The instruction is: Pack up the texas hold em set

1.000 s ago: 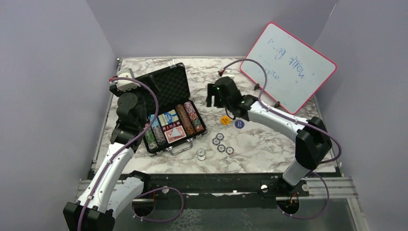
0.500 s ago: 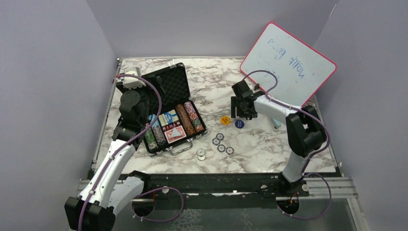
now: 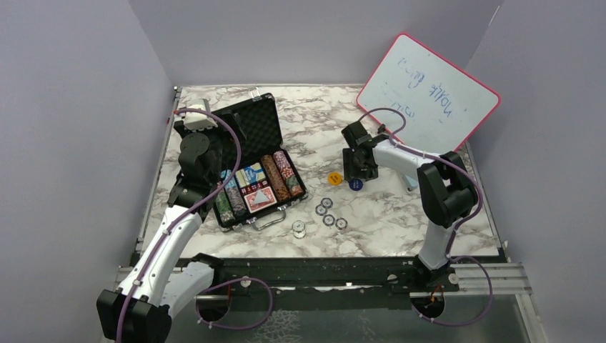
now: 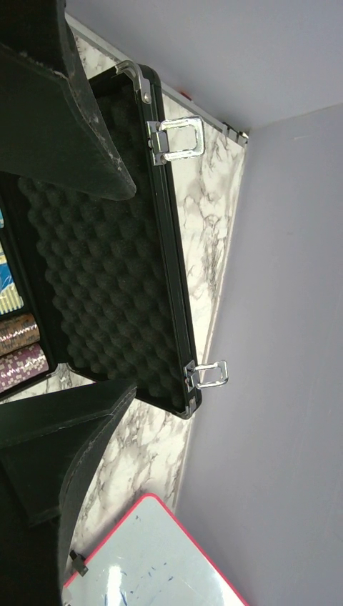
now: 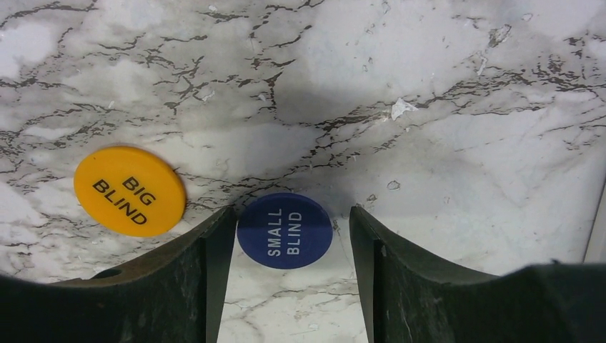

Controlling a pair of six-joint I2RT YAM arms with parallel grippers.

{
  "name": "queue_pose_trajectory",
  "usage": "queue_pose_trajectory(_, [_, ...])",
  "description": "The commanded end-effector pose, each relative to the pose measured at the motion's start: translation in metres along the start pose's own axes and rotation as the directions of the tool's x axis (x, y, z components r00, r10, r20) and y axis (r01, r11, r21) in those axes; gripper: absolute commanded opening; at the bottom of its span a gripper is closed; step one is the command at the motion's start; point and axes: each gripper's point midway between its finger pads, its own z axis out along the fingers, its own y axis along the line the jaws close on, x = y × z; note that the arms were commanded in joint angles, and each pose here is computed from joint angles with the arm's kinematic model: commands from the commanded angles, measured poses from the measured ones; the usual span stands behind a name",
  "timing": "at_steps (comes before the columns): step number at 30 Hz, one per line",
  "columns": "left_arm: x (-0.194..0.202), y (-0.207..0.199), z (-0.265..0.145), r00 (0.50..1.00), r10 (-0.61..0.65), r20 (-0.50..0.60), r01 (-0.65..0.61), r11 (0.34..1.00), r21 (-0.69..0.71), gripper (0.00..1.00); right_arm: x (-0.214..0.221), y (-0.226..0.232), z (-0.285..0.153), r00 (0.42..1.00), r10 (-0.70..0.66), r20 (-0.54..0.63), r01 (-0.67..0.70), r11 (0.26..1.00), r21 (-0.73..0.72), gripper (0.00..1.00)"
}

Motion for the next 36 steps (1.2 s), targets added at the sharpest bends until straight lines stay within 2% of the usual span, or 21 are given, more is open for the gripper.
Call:
queue_pose_trajectory(1, [-0.018, 0.001, 0.000, 0.999, -0.007, 0.033, 0.007, 1.000, -0.011, 0.98, 0.024, 0.003, 0.000, 0.996, -0.028, -0.087, 0.025, 0.999, -0.036, 0.62])
queue_pose_trajectory(6, [-0.017, 0.000, 0.001, 1.000, -0.007, 0.029, 0.008, 1.000, -0.013, 0.98, 0.032, 0.005, 0.002, 0.993, -0.026, -0.113, 0.021, 0.999, -0.049, 0.62])
queue_pose_trajectory(11, [-0.014, 0.000, 0.002, 1.000, -0.004, 0.019, 0.004, 1.000, -0.015, 0.98, 0.042, 0.003, 0.002, 0.991, -0.012, -0.135, 0.006, 0.999, -0.044, 0.56])
queue_pose_trajectory(16, [-0.013, 0.001, 0.003, 1.000, -0.002, 0.014, 0.002, 1.000, -0.021, 0.98, 0.043, -0.001, 0.002, 0.992, -0.010, -0.127, 0.006, 1.000, -0.029, 0.51])
queue_pose_trajectory(22, [-0.013, 0.002, 0.003, 1.000, -0.002, 0.013, 0.003, 1.000, -0.027, 0.98, 0.043, -0.001, 0.003, 0.993, -0.011, -0.119, 0.008, 1.000, -0.027, 0.51])
queue_pose_trajectory(36, [-0.012, 0.004, 0.003, 1.000, -0.004, 0.010, 0.004, 0.999, -0.036, 0.98, 0.014, 0.015, -0.039, 1.000, 0.000, 0.010, 0.000, 0.997, -0.081, 0.50])
